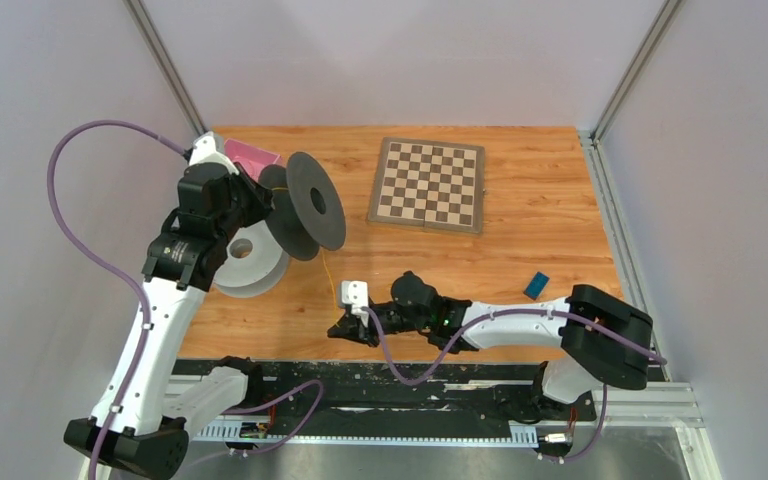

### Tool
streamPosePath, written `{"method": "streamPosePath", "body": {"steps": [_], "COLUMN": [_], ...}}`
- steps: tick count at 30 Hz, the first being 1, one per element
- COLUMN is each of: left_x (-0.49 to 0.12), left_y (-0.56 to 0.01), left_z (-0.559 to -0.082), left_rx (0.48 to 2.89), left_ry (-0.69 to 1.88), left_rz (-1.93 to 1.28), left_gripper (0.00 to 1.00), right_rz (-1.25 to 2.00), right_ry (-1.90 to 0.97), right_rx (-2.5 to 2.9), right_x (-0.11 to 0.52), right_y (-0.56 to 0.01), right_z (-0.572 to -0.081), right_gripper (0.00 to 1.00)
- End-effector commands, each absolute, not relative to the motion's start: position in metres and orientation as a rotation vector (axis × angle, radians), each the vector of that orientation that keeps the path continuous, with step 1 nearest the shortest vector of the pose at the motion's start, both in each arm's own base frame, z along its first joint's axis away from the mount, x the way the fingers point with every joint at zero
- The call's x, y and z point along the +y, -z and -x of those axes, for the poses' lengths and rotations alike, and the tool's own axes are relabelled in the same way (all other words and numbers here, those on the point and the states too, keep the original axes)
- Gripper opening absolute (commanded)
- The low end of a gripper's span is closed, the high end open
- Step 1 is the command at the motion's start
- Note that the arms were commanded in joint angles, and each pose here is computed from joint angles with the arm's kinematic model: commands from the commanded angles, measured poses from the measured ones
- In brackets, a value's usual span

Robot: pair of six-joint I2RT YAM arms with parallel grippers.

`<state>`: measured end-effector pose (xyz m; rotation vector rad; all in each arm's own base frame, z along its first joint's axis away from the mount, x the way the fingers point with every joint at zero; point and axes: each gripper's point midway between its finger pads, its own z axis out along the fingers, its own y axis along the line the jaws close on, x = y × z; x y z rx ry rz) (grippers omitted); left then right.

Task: Wrap the cables
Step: Place the cable at the center of the board.

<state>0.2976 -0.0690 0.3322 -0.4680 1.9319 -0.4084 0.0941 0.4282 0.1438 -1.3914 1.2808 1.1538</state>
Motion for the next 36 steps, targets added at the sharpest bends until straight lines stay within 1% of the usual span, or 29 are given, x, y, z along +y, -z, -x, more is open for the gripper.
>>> {"method": "streamPosePath", "body": {"steps": [1,4,7,13,18,22,28,36], "left_x": [-0.076,-0.075,-0.078,-0.096,-0.116,-0.122,-0.119,-0.107], "left_y": [-0.342,-0.322,-0.311,-0.299,-0.289,-0.276,-0.262,-0.250], "left_z": [-0.314,-0.312,-0.307,-0.288,-0.269,-0.259,-0.253,-0.251], "left_rx": [1.827,1.851,1.866,1.852,1.858,1.905,1.952,1.983], "left_ry": [0.442,0.399,0.359,0.413,0.520,0.543,0.500,0.379], "left_rz": [0.368,0.292,0.188,0.017,-0.114,-0.198,-0.275,-0.355], "left_gripper": [0.00,0.00,0.00,0.00,0.00,0.00,0.00,0.00], "right_rz": [1.435,1.428,1.401,1.331,1.291,1.325,1.330,1.233], "right_ry": [-1.127,-1.136,-1.170,-1.215,-1.238,-1.261,-1.253,-1.176], "right_rx": [1.344,1.312,1.296,1.315,1.374,1.361,1.355,1.490], "right_x": [0.443,0.450,0.451,0.451,0.448,0.446,0.443,0.434], "right_y": [-0.187,-0.217,-0.235,-0.265,-0.269,-0.271,-0.282,-0.289], "right_z": [-0.099,-0.103,-0.110,-0.136,-0.162,-0.162,-0.163,-0.193], "right_gripper": [0.00,0.00,0.00,0.00,0.00,0.00,0.00,0.00]}}
